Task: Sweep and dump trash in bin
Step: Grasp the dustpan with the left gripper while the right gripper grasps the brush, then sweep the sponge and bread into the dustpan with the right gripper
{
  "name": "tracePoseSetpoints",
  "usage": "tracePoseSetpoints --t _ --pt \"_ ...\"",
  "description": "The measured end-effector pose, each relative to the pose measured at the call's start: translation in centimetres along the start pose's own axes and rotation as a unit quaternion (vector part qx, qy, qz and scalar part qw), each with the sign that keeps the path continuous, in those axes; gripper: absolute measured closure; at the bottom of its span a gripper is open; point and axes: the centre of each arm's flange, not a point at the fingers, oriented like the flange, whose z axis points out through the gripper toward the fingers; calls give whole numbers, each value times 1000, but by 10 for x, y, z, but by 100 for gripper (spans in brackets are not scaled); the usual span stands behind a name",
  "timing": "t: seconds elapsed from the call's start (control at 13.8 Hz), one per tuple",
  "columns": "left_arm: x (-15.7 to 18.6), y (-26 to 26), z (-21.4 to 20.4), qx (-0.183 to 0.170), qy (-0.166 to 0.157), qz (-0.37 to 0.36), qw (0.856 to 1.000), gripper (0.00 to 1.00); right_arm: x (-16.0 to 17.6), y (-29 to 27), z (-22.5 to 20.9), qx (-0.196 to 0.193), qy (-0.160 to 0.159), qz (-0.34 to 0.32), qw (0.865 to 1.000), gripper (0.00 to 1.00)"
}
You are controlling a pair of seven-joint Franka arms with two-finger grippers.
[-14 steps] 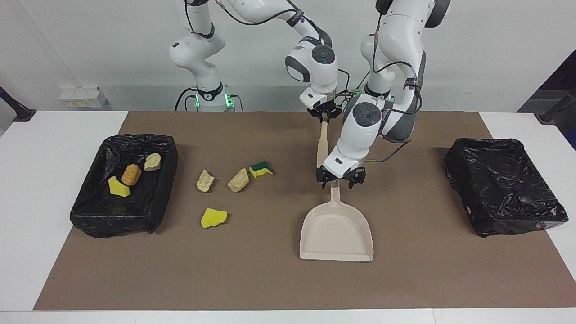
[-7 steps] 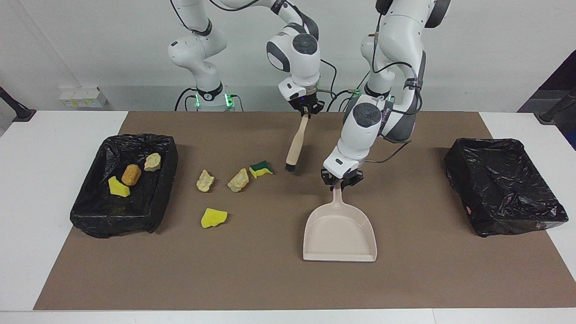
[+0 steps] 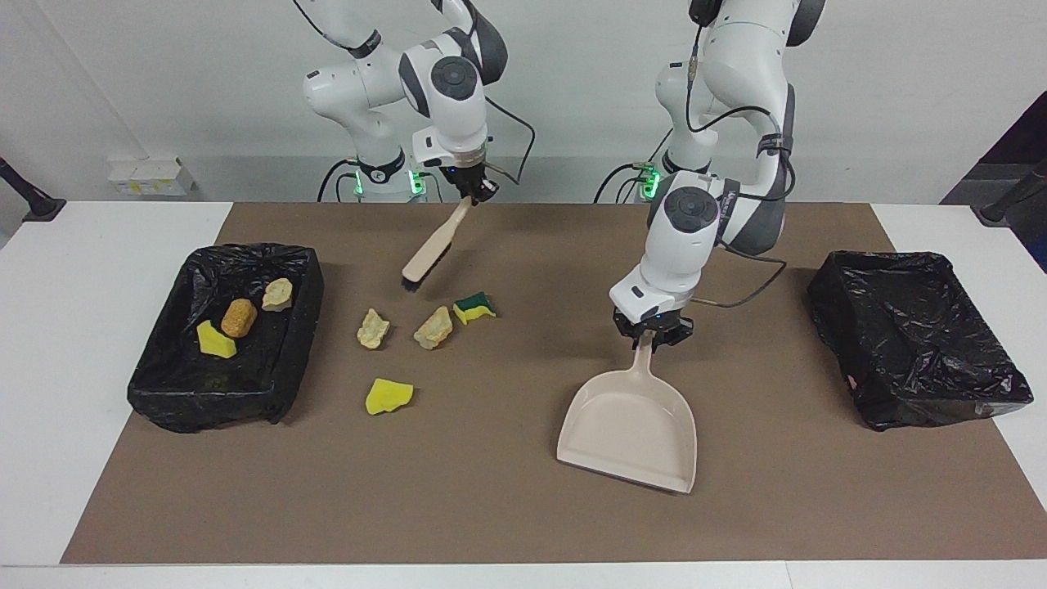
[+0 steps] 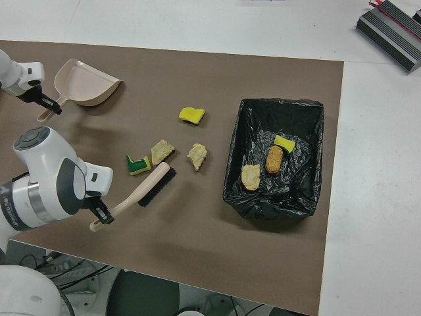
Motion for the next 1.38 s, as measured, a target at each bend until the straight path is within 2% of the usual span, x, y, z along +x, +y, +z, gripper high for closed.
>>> tracePoseSetpoints --t 0.14,0.29,0.51,0.65,0.87,1.09,1.38 --pt "-14 -28 -24 5 -18 81 997 69 37 18 2 -13 11 2 1000 74" --pt "-32 -49 -48 3 -46 176 983 69 67 37 6 -24 12 -1 1000 74" --pt "-53 -71 -71 -12 -70 334 940 69 95 58 13 -26 -2 -28 999 74" --pt "-60 -66 -68 -21 -77 400 913 69 99 55 19 -27 -6 -49 998 74" --pt "-75 -37 -43 -32 -97 443 891 69 91 28 30 -10 4 -74 997 74" --pt "-89 -4 -22 -31 -100 468 878 69 66 -10 26 16 -3 -105 994 74" --pt "-100 19 -5 -20 -91 461 883 69 33 -75 25 66 -25 -139 988 74"
